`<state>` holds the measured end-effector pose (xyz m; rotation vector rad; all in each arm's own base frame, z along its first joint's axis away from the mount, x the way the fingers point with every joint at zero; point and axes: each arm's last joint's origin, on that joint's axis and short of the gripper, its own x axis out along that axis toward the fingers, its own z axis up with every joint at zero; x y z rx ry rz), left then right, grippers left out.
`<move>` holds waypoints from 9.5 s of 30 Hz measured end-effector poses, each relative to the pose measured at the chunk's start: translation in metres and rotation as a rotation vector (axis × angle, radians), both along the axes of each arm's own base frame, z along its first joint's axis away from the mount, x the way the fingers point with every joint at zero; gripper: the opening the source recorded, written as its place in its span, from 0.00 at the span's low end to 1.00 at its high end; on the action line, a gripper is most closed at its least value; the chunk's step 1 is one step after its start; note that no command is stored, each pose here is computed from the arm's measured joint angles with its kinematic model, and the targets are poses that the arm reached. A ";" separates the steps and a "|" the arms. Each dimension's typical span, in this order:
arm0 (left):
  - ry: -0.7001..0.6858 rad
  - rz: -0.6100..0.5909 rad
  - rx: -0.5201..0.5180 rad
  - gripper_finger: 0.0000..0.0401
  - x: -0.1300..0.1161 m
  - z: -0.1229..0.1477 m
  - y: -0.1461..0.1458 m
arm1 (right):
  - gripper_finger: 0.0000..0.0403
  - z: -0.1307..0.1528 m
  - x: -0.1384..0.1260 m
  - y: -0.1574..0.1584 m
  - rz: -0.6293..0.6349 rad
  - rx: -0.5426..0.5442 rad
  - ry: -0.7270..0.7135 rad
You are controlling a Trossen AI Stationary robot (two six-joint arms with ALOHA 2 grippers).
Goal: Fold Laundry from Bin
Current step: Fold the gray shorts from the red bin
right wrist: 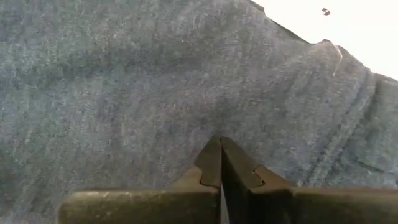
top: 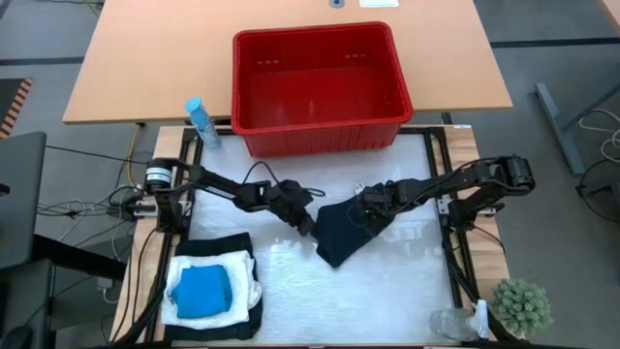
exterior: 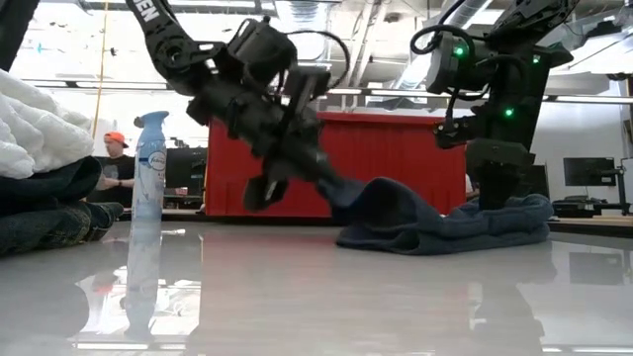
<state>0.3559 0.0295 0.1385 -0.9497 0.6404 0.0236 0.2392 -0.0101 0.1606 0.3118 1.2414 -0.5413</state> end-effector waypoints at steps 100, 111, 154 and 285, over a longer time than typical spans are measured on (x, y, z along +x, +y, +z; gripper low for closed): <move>-0.070 -0.075 -0.055 0.39 -0.012 0.045 -0.014 | 0.12 0.012 -0.018 -0.071 -0.116 0.174 0.111; -0.069 -0.062 -0.056 0.39 -0.012 0.045 -0.014 | 0.12 0.083 -0.051 -0.062 -0.189 0.049 0.103; -0.074 -0.100 -0.098 0.39 -0.013 0.046 -0.011 | 0.12 0.133 0.017 0.061 0.064 -0.302 0.279; 0.038 -0.502 0.799 0.42 0.088 -0.007 -0.073 | 0.44 0.050 -0.027 0.253 0.491 -0.114 0.033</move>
